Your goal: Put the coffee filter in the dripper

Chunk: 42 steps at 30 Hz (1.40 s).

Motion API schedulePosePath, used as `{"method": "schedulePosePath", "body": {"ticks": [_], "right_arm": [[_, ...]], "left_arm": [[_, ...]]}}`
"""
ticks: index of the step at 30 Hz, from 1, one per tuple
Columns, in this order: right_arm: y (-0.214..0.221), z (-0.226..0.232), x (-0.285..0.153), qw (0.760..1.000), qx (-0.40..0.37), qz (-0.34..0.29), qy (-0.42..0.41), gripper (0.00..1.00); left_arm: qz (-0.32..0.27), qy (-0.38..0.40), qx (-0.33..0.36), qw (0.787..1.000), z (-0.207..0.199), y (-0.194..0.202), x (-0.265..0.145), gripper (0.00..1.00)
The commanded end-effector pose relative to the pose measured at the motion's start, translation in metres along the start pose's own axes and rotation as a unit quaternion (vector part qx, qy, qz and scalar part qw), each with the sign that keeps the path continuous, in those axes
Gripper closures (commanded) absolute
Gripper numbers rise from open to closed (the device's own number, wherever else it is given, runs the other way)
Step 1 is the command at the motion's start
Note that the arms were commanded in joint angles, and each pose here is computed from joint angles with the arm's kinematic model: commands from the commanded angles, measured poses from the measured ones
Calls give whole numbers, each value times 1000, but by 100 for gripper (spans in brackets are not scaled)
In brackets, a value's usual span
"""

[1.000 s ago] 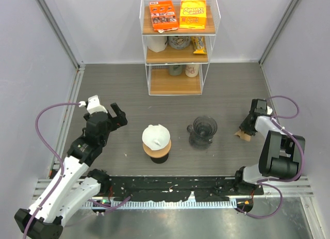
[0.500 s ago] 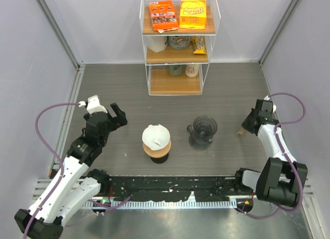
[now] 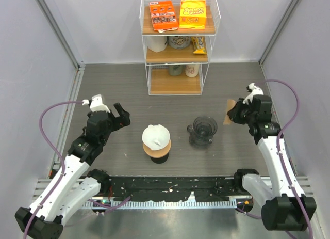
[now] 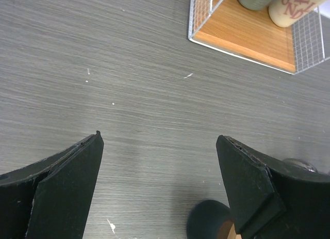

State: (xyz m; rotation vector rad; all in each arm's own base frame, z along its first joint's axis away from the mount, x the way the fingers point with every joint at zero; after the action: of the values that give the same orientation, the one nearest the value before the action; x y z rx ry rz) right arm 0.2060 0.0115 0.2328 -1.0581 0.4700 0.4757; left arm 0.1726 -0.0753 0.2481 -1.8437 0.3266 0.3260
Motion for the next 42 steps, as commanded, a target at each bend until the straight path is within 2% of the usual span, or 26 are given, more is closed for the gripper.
{"method": "schedulePosePath", "body": {"ticks": [1, 6, 14, 17, 20, 22, 25, 31, 38, 42], "right_arm": [[-10, 46, -16, 983, -127, -30, -127, 82], [-13, 76, -31, 948, -225, -72, -214, 82], [-30, 92, -57, 923, -245, -135, -266, 80], [-29, 100, -67, 907, -250, -132, -313, 80], [-19, 108, -74, 881, -259, -102, -383, 79], [-12, 109, -75, 869, -270, -94, -404, 79], [-1, 111, -75, 851, -275, -77, -441, 79], [15, 127, -66, 829, -290, -23, -477, 79], [30, 147, -65, 811, -332, 19, -481, 78], [33, 155, -72, 798, -337, 28, -498, 78]], "left_arm": [[-14, 45, 0, 999, -9, -7, 1, 0], [-12, 70, 7, 997, -13, -8, 1, 0], [5, 115, 18, 993, -21, -6, 3, 0], [11, 147, 24, 989, -26, -7, 1, 0], [20, 209, 30, 977, -35, -8, -4, 0], [23, 250, 25, 968, -42, -11, -9, 0], [27, 334, 25, 942, -54, -15, -19, 1], [21, 494, 7, 869, -84, -39, -41, 0], [62, 568, 42, 819, -124, -53, -49, 1], [103, 578, 64, 807, -147, -51, -47, 3]]}}
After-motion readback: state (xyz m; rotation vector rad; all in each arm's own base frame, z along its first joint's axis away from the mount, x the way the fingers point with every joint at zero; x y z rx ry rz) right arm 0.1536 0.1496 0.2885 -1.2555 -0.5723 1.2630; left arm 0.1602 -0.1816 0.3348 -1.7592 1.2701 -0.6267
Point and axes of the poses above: each gripper's point midway between its finger pads, its own x axis out along the fingers, its own z axis along the line the jaws close on, y = z × x, the point moved 10 cm from there along -x, back along the fingers, and after that the axes turned 5 degrees about x, right-handed, at the moved point
